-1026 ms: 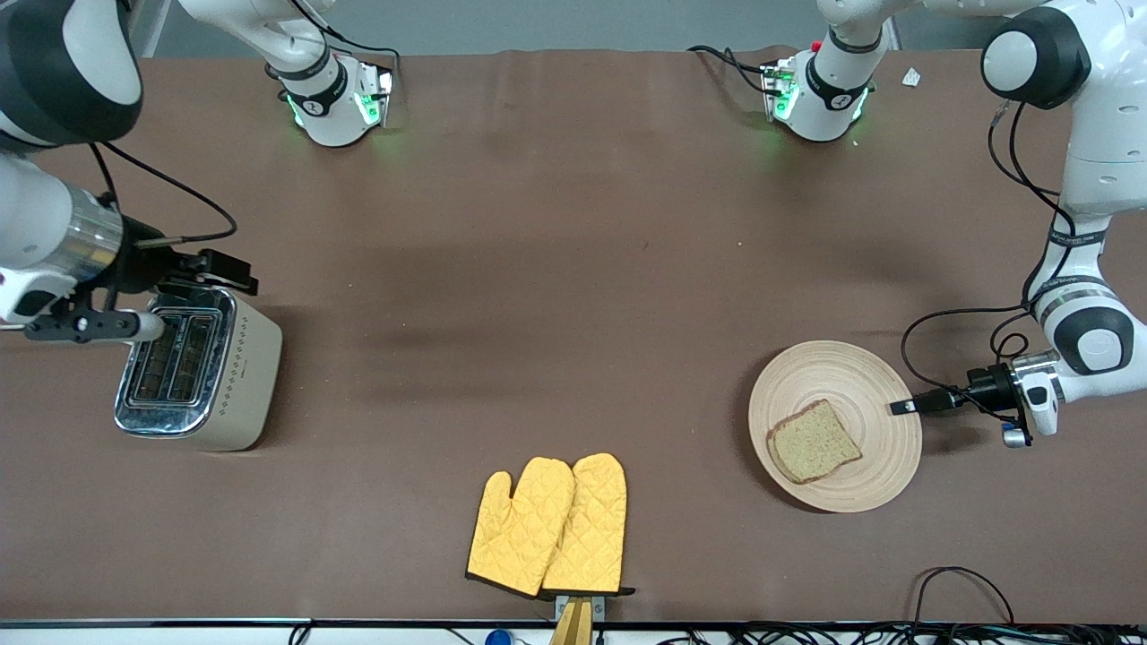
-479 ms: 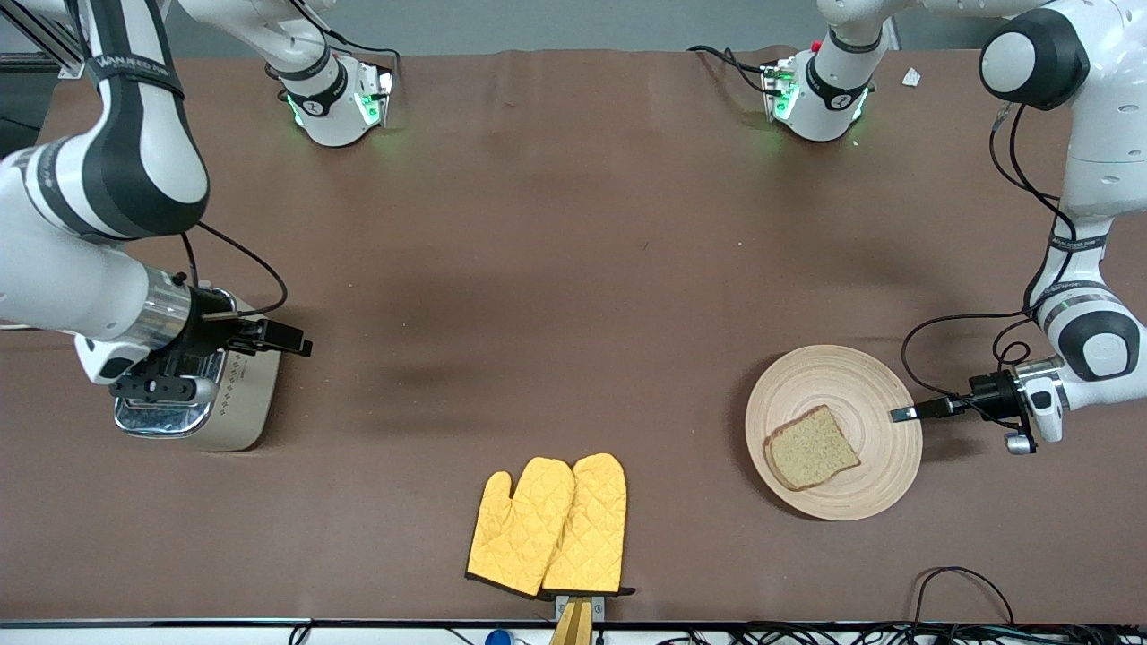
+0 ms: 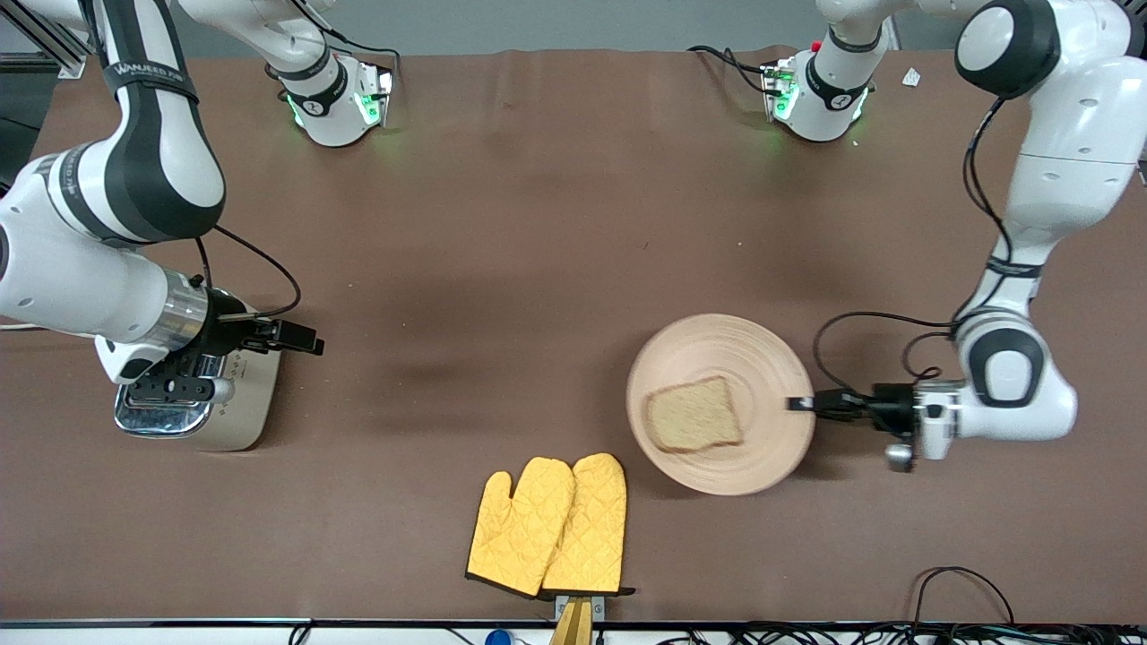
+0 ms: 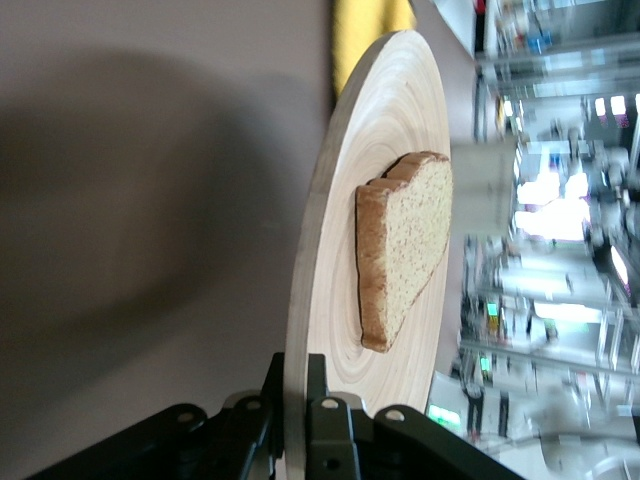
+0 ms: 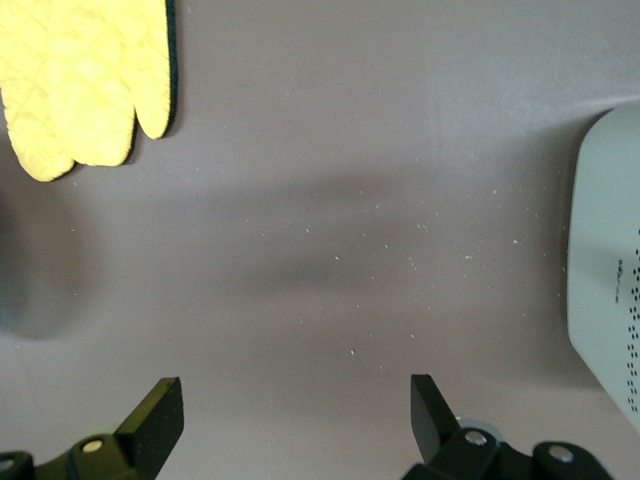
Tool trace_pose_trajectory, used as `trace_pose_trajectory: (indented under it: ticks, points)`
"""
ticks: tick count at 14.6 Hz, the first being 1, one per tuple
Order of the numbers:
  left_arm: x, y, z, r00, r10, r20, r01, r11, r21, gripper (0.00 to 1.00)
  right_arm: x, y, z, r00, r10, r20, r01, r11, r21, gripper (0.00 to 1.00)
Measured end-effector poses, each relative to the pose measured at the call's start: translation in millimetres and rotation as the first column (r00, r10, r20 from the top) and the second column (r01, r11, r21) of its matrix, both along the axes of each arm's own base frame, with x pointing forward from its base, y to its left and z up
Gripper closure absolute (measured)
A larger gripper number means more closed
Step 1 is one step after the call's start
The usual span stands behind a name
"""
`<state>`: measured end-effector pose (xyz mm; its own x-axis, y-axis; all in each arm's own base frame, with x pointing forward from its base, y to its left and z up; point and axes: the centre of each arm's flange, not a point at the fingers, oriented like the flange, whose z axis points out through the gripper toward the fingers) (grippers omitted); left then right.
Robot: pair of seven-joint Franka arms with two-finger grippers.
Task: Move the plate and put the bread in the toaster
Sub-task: 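Grip the plate rim with the left gripper and slide it toward the table middle, then release the plate with the left gripper while the right gripper reaches the bread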
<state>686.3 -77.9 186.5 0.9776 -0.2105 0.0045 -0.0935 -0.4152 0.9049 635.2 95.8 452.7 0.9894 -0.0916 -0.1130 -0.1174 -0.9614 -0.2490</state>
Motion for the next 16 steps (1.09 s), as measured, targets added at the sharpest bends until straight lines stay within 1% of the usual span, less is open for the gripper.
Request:
trace_pose_trajectory:
  ticks: [1, 3, 5, 7, 11, 13, 16]
  points:
    - [-5.3, -39.9, 0.0, 0.999, -0.055, 0.002, 0.055, 0.999, 0.000, 0.90, -0.3, -1.2, -4.9, 1.000, -0.002, -0.013, 0.002, 1.000, -0.002, 0.00]
    - [-21.9, -114.8, -4.5, 0.989, -0.148, 0.001, 0.148, 0.989, 0.003, 0.90, 1.8, -10.5, -13.2, 1.000, -0.010, -0.024, 0.010, 1.000, -0.007, 0.00]
    - [-39.0, -177.4, -10.2, 0.983, -0.185, 0.001, 0.185, 0.983, -0.008, 0.90, 4.8, -24.2, -22.2, 0.999, -0.008, -0.032, 0.007, 1.000, -0.009, 0.00]
    - [-55.4, -223.5, -21.4, 0.983, -0.182, -0.015, 0.181, 0.983, -0.032, 0.90, 8.1, -41.6, -35.5, 0.999, 0.003, -0.043, -0.003, 1.000, -0.011, 0.00]
    - [-84.0, -278.0, -56.6, 0.989, -0.137, -0.057, 0.136, 0.990, -0.034, 0.90, 13.9, -88.3, -64.9, 0.998, 0.003, -0.066, -0.003, 1.000, -0.003, 0.00]
    - [-94.8, -291.6, -76.7, 0.991, -0.114, -0.072, 0.113, 0.993, -0.017, 0.90, 15.3, -87.9, -68.8, 0.998, 0.004, -0.063, -0.004, 1.000, -0.004, 0.00]
    - [-100.0, -299.5, -87.7, 0.994, -0.092, -0.065, 0.093, 0.996, 0.002, 0.91, 16.6, -61.6, -76.3, 0.998, 0.039, -0.048, -0.039, 0.999, -0.006, 0.00]
